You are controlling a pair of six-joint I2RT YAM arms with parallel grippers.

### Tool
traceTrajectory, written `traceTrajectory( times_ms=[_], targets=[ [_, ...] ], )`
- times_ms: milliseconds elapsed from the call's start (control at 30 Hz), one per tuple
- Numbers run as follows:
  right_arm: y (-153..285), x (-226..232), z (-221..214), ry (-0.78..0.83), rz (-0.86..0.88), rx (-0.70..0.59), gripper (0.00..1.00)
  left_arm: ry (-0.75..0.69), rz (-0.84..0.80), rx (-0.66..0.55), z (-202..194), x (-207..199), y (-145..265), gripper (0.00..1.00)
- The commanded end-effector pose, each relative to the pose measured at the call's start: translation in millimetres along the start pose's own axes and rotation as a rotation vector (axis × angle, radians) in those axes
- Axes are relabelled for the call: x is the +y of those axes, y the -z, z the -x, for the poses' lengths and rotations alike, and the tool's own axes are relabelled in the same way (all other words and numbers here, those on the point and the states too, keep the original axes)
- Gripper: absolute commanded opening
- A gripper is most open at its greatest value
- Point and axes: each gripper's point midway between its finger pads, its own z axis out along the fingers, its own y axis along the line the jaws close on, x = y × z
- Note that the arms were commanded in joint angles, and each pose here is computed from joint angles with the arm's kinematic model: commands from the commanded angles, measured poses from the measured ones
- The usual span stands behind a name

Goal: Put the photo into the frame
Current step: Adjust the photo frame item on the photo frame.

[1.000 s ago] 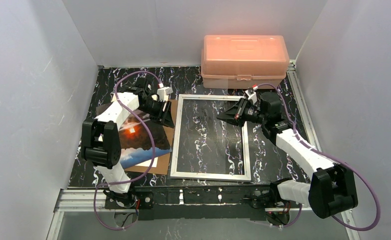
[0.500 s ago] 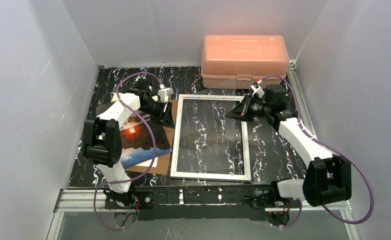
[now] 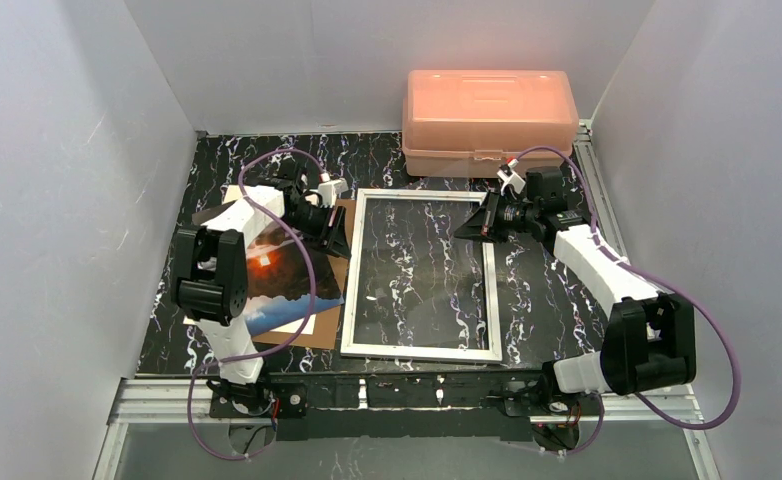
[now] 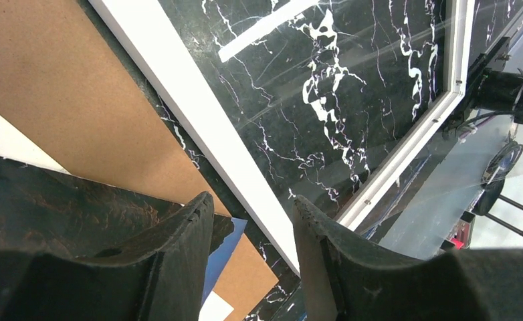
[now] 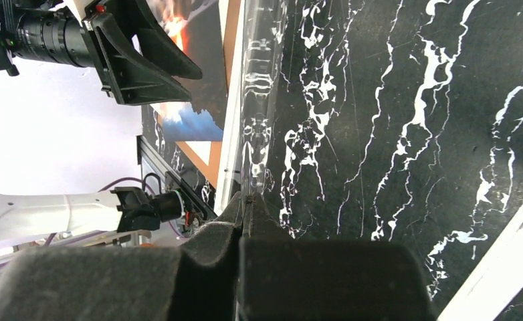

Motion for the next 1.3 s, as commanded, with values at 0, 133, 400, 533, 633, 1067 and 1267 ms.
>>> traceTrajectory(
  times_ms=[0,133,400,533,633,1067,1267],
  targets=[
    [2,-1,10,0.047,-0.001,-0.015,0.01,0.008,-0.012,0.002,4,-1,-3,0.45],
    [1,-10,10,0.034,-0.012,-0.014,0.01,0.013,-0.008,0.008,3,3,-8,0.44],
    [0,-24,10,0.029,-0.042,-0.014,0.01,0.020,-0.014,0.025,3,7,-20,0.42],
    [0,-28,9,0.025,-0.054,-0.013,0.01,0.031,-0.012,0.035,0,10,-25,0.38],
    [0,-34,6,0.015,-0.075,-0.013,0.01,0.037,-0.008,0.038,-1,12,-27,0.37],
    [1,-54,0,-0.021,-0.124,-0.025,0.01,0.039,-0.009,0.037,0,14,-29,0.37],
    [1,-44,5,-0.004,-0.073,-0.050,0.01,0.041,-0.008,0.040,0,16,-31,0.37]
  ],
)
